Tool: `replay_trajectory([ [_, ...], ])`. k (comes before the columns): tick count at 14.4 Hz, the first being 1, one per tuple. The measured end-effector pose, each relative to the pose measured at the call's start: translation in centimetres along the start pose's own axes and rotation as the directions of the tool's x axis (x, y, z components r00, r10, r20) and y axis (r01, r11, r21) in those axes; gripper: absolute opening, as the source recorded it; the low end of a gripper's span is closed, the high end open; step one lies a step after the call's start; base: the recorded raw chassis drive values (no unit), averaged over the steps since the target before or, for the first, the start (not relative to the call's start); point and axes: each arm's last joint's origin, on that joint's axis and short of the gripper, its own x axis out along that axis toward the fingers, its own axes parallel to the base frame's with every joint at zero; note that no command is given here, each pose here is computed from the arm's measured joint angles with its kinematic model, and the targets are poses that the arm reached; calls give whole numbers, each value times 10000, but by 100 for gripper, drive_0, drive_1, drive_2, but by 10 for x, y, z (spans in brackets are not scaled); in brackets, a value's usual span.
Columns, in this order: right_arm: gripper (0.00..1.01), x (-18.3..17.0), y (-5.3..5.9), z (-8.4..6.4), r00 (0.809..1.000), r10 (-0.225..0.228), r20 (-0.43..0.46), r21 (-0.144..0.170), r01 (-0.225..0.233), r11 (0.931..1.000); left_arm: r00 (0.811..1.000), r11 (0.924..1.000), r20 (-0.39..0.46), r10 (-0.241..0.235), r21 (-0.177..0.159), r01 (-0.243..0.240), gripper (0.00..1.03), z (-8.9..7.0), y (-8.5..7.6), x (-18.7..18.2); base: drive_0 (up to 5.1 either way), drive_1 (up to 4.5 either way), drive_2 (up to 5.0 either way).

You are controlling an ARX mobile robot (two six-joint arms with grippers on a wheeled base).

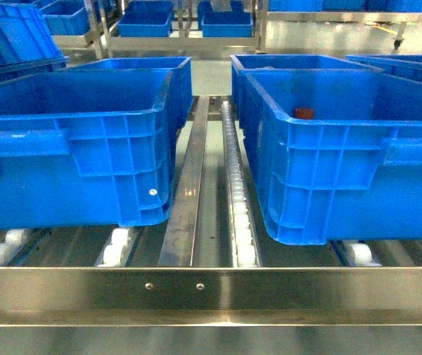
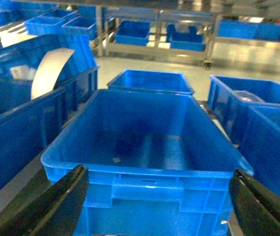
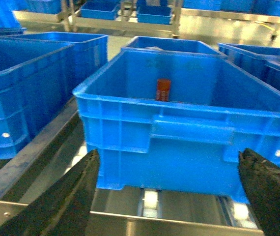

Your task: Sort blue parts and orange caps into right shelf containers

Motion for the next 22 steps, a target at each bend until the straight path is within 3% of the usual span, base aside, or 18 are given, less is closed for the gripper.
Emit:
replay_trajectory([
  [1, 72, -7, -12, -6, 9979, -645, -59, 253, 647, 9976, 9979, 9981, 196, -613, 86, 611, 70, -11, 7, -11, 0, 0, 0],
  [2, 61, -12, -19, -6, 9961, -880, 42, 407, 878, 9953, 9970, 9969, 36, -775, 166, 775, 59, -22, 10, -15, 0, 0, 0],
  [3, 46, -18, -26, -7, 9957, -834, 414, 592, 809, 9950, 9943, 9944, -257, -1034, 207, 1040, 45, -37, 13, -22, 0, 0, 0],
  [4, 33, -22, -30, -14, 9967, -785, 219, 562, 772, 9954, 9952, 9952, -258, -947, 206, 952, 32, -44, 17, -27, 0, 0, 0],
  [5, 1, -33, -39, -16, 9965, -811, 202, 550, 799, 9953, 9947, 9946, -56, -1023, 177, 1024, 1, -53, 29, -38, 0, 0, 0],
  [6, 2, -36, -42, -15, 9963, -824, 231, 609, 809, 9949, 9970, 9968, -115, -762, 218, 765, 2, -60, 34, -42, 0, 0, 0],
  [9, 2, -45, -51, -13, 9974, -644, 320, 617, 623, 9961, 9953, 9951, -92, -961, 219, 963, 2, -70, 34, -52, 0, 0, 0],
  [11, 2, -49, -59, -13, 9942, -1022, 331, 640, 999, 9929, 9954, 9952, -111, -956, 220, 959, 2, -74, 34, -56, 0, 0, 0],
  [14, 2, -53, -57, -13, 9960, -814, 357, 645, 790, 9948, 9954, 9952, -110, -953, 220, 955, 2, -78, 35, -61, 0, 0, 0],
  [22, 2, -65, -56, -14, 9961, -806, 347, 645, 782, 9948, 9953, 9951, 84, -963, 219, 961, 2, -86, 36, -75, 0, 0, 0],
])
